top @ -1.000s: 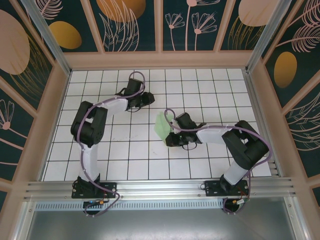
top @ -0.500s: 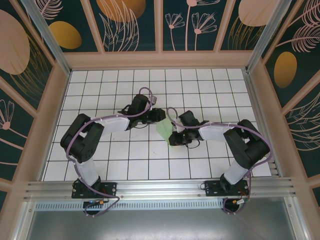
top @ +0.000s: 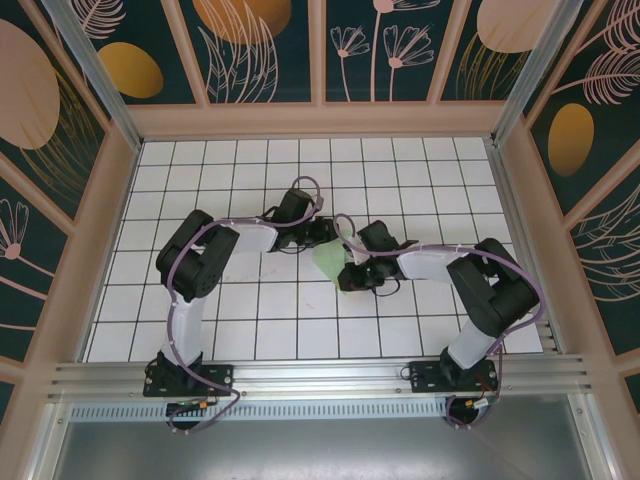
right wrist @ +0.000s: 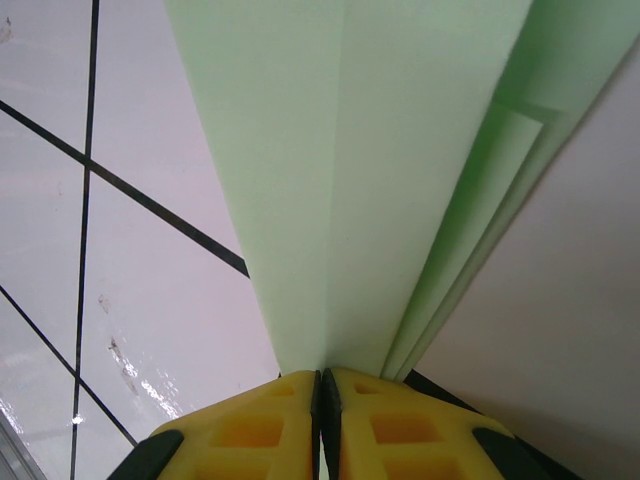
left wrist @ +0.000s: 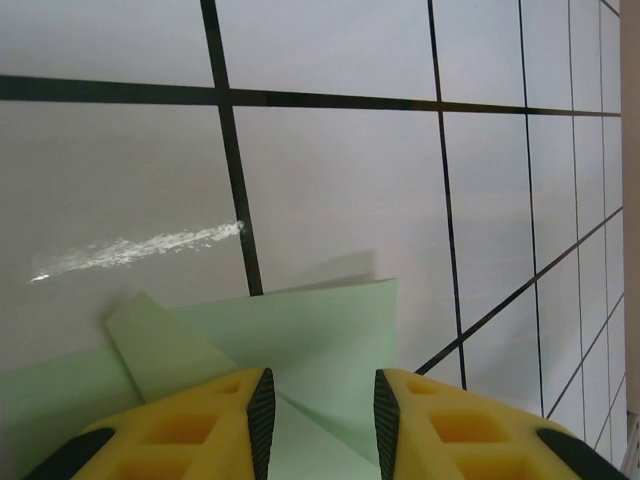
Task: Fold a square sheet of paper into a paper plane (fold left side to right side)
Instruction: Fourth fold the wing at the center of the table.
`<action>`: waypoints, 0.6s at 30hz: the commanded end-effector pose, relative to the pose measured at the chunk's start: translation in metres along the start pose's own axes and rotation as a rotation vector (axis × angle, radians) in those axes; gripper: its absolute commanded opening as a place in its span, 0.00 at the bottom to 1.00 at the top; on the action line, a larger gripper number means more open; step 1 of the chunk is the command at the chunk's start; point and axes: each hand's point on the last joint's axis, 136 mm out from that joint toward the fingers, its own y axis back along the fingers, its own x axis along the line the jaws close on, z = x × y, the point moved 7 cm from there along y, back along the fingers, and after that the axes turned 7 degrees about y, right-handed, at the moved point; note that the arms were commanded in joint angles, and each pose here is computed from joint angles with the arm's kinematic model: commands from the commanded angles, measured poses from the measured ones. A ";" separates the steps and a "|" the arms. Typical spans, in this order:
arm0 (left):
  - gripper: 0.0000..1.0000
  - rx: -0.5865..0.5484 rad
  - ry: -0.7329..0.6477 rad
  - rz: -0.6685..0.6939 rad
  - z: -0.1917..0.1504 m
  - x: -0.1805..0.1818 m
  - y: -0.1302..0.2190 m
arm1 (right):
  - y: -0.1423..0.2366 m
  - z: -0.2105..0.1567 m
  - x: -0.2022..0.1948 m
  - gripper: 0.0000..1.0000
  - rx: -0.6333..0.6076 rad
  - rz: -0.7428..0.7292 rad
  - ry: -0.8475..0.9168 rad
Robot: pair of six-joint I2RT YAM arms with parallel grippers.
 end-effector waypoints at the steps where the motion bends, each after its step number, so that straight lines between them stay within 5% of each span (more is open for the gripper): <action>1: 0.36 -0.018 0.005 0.108 0.001 0.021 -0.008 | -0.005 -0.046 -0.036 0.16 0.186 -0.185 -0.104; 18: 0.35 -0.015 0.056 0.150 -0.017 0.048 -0.008 | 0.059 0.012 0.013 0.18 -0.157 0.004 -0.181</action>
